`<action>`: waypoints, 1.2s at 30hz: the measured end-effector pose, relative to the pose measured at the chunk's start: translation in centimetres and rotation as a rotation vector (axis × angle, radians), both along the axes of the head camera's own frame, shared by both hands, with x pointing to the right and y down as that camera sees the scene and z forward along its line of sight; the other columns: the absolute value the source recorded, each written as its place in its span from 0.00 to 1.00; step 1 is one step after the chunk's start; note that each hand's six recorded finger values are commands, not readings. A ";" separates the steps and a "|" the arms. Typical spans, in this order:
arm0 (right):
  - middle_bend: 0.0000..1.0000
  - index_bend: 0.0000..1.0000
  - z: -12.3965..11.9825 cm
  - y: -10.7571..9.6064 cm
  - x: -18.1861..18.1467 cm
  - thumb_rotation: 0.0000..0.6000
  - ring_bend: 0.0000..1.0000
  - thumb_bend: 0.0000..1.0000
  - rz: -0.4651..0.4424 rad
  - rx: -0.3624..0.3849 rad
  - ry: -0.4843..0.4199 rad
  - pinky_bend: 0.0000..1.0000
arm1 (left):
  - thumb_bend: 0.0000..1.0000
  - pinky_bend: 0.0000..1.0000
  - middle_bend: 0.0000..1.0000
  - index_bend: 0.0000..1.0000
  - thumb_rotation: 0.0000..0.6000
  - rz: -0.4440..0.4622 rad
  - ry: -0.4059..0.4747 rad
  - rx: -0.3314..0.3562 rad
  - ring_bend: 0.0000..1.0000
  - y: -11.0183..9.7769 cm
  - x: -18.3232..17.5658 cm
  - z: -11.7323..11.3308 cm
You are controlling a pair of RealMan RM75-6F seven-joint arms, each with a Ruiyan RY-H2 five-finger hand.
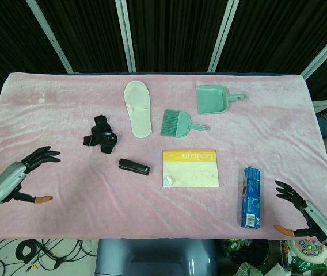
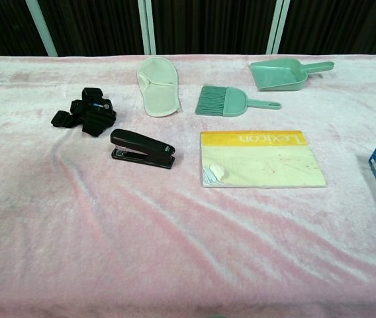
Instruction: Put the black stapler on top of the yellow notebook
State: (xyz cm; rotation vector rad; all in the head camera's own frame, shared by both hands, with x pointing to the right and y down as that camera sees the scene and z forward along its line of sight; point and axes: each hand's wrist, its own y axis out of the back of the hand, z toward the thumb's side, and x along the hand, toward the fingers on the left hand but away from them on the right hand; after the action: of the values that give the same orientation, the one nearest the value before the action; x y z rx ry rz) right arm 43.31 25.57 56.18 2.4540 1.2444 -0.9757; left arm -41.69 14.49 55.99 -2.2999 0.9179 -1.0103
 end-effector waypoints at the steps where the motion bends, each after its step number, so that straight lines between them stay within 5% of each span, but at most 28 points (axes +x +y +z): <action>1: 0.01 0.01 0.1 0.0 0.0 1.00 0.08 0.12 -0.001 -0.001 0.005 0.12 | 0.11 0.10 0.12 0.20 1.00 0.015 -0.050 0.027 0.00 -0.7 0.4 0.1; 8: 0.01 0.01 0.7 -0.1 0.2 1.00 0.08 0.12 -0.014 0.018 0.074 0.12 | 0.12 0.09 0.13 0.20 1.00 0.130 -0.359 0.124 0.00 -5.8 6.0 1.6; 14: 0.01 0.01 1.4 0.0 -0.4 1.00 0.08 0.12 -0.040 0.045 0.150 0.12 | 0.12 0.08 0.16 0.21 1.00 0.239 -0.474 0.148 0.00 -8.3 11.5 2.9; 23: 0.01 0.01 2.2 0.1 -0.8 1.00 0.07 0.12 -0.082 0.066 0.227 0.12 | 0.12 0.12 0.19 0.21 1.00 0.353 -0.467 0.073 0.06 -8.0 19.6 7.2; 36: 0.01 0.01 2.3 0.0 -1.2 1.00 0.07 0.12 -0.082 0.083 0.270 0.12 | 0.21 0.19 0.32 0.31 1.00 0.446 -0.504 0.062 0.17 -7.0 25.5 12.2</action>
State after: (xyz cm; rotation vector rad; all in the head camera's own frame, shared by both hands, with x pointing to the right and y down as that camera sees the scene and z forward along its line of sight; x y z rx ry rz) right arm 42.14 25.62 58.47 2.5171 1.2961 -1.3407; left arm -16.18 7.52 68.20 -1.9274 0.2175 -1.2427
